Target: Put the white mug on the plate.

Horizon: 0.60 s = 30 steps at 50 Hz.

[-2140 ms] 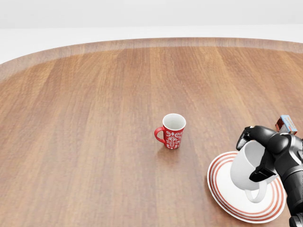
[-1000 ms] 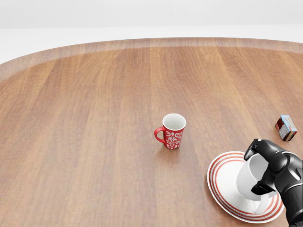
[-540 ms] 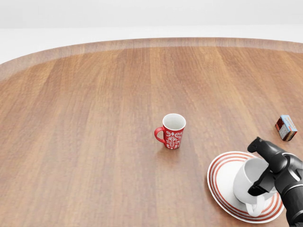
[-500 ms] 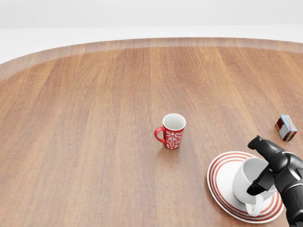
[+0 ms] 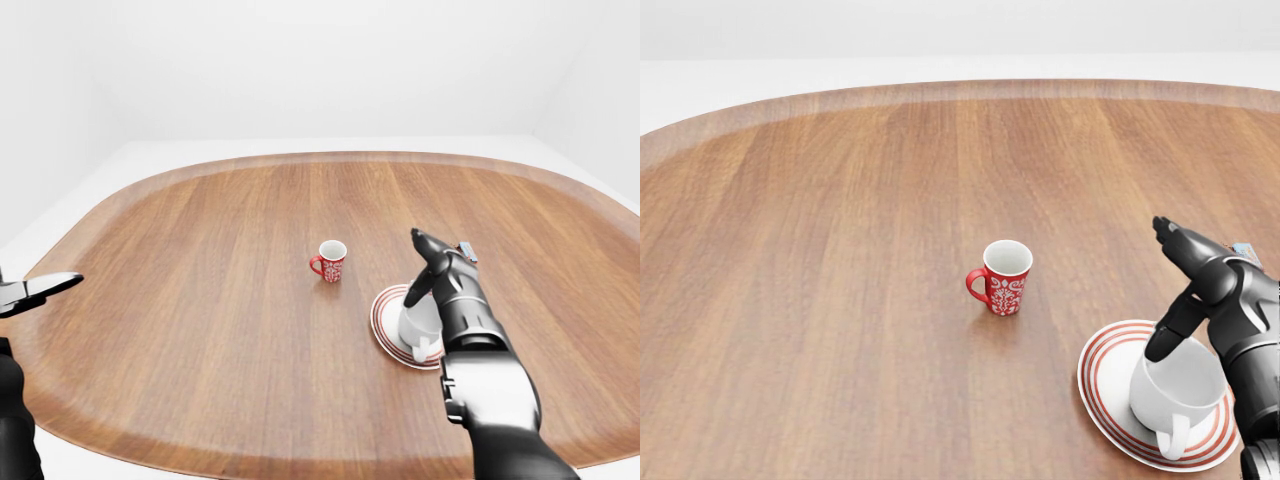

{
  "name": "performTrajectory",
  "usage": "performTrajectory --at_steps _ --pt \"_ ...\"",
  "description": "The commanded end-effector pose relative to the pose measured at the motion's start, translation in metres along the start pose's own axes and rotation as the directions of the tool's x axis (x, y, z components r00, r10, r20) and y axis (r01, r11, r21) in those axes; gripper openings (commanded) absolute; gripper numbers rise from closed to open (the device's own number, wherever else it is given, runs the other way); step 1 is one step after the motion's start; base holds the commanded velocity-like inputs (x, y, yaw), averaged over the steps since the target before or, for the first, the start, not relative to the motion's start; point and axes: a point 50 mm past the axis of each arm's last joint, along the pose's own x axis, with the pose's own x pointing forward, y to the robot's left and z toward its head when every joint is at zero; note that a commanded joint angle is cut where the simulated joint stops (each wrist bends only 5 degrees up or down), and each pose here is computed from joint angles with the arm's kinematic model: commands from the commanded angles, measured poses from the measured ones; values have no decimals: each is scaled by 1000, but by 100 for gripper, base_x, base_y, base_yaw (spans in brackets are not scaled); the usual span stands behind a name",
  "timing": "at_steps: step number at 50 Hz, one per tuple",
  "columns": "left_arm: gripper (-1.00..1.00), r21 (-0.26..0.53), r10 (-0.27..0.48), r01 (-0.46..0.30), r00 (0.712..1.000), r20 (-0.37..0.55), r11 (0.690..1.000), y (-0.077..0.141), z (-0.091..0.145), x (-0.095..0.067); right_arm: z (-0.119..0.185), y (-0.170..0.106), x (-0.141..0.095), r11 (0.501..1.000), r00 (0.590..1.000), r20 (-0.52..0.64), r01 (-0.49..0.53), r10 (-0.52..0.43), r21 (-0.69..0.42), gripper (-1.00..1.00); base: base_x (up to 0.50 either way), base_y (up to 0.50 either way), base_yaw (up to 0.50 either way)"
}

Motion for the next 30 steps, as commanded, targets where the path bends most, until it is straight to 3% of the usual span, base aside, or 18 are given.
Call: performTrajectory --at_steps 1,2,3,4,5,8,12,20,26,30 --pt "100 1 -1 1 1000 -3 1000 0 -1 0 104 -95 -57 971 906 385 224 -177 -80 100 0 0 0" --pt "100 1 -1 1 1000 -2 1000 0 0 0 110 -99 -65 960 898 400 250 -183 -122 100 0 0 0" --pt "100 0 0 0 1000 -2 1000 0 -1 0 126 -113 -89 935 864 459 313 -208 -166 100 0 0 0" --pt "100 0 0 0 1000 -2 1000 0 -1 0 127 -113 -91 933 865 457 316 -208 -173 100 0 0 0" --pt "100 2 -2 2 1000 -5 1000 -1 -1 -1 138 -121 -109 899 841 487 378 -235 -220 100 0 0 0" --pt "100 1 -4 4 1000 -8 1000 -1 -2 -1 155 -136 -139 823 774 529 523 -348 -224 100 0 0 0" --pt "100 1 -1 1 1000 -7 1000 0 -1 -1 160 -144 -149 814 741 548 555 -388 -174 100 0 0 0" --pt "100 2 -2 2 1000 -9 1000 0 -2 -1 157 -148 -149 823 740 547 548 -392 -152 100 0 0 0" --pt "100 2 -3 3 1000 -7 1000 -1 -2 -1 157 -171 -170 750 638 574 658 -514 -59 100 0 0 0" --pt "100 0 -2 2 1000 -3 1000 0 -1 -1 160 -175 -177 734 622 581 676 -525 -61 100 0 0 0"
